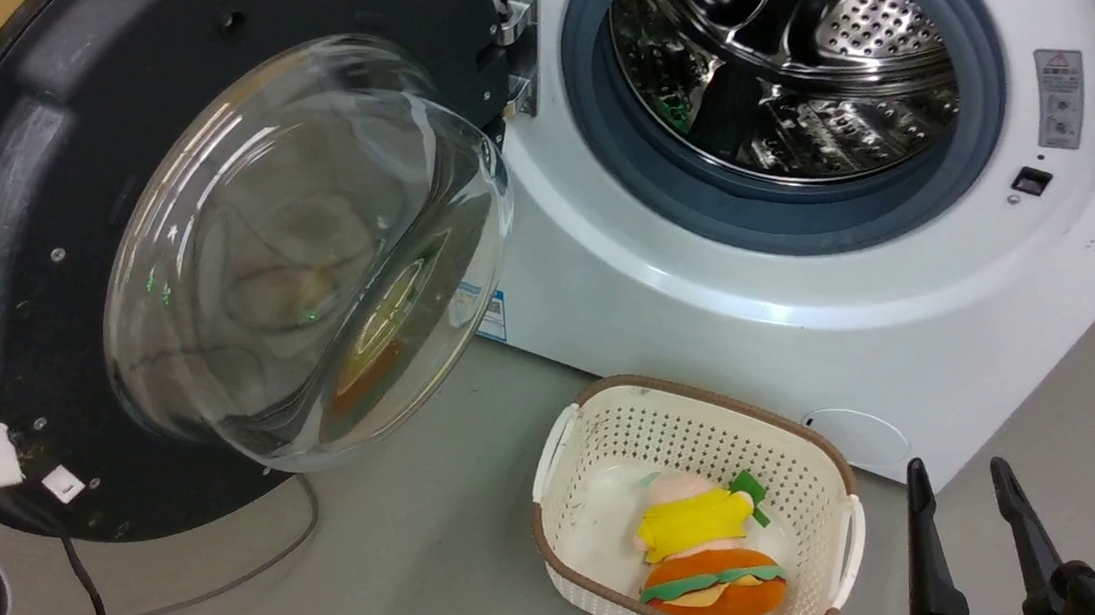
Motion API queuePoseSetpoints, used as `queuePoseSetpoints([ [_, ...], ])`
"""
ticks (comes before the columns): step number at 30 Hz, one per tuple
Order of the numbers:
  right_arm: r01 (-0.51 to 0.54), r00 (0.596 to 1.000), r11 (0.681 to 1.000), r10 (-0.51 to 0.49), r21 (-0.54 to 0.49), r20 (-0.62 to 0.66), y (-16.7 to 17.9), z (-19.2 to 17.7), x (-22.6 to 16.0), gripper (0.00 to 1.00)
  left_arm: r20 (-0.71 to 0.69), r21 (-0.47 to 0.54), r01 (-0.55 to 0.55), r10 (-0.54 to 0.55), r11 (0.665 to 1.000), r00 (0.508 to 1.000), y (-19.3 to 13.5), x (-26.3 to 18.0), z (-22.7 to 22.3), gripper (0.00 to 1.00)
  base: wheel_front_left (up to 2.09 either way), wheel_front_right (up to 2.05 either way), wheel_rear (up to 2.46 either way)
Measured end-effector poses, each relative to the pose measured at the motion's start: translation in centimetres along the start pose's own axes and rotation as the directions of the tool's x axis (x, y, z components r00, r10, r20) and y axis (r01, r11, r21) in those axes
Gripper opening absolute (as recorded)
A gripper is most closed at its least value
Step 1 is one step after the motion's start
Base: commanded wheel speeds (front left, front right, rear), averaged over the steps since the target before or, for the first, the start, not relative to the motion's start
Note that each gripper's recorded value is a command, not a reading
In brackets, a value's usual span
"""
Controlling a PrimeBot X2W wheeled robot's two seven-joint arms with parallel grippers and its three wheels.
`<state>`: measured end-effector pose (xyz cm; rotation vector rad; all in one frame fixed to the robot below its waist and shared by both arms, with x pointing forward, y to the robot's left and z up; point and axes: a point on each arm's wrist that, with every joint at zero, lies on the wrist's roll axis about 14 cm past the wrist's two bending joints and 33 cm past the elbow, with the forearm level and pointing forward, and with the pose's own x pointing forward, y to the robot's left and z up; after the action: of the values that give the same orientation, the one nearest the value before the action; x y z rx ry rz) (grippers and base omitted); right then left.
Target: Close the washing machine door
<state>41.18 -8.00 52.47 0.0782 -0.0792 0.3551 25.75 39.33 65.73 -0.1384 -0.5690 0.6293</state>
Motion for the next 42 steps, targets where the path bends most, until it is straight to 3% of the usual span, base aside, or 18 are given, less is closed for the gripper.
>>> queuePoseSetpoints([
  [8,-0.026,1.000,1.000,0.026,0.013,-0.008,0.7,-0.8,0.9,1.00,-0.054,-0.045,-0.116,0.114,0.992,0.992,4.9,0.7,-1.4,0.00,0.00,0.00,0.00],
  [14,-0.044,0.999,0.999,0.044,0.022,-0.012,1.3,-1.4,1.5,1.00,-0.226,-0.138,-0.225,0.190,0.965,0.955,8.6,1.2,-4.0,0.00,0.00,0.00,0.00],
  [21,-0.070,0.997,0.997,0.071,0.033,-0.016,2.1,-2.0,2.2,1.00,-0.420,-0.251,-0.298,0.174,0.921,0.891,10.1,1.3,-6.6,0.00,0.00,0.00,0.00],
  [31,-0.104,0.994,0.993,0.105,0.048,-0.014,3.3,-2.5,2.9,1.00,-0.609,-0.394,-0.288,-0.013,0.873,0.793,7.6,0.7,-9.0,0.00,0.00,0.00,0.00],
  [42,-0.113,0.994,0.991,0.113,0.071,-0.005,3.6,-2.9,3.4,1.00,-0.677,-0.523,-0.239,-0.228,0.818,0.699,4.7,-2.1,-8.9,0.00,0.00,0.00,0.00],
])
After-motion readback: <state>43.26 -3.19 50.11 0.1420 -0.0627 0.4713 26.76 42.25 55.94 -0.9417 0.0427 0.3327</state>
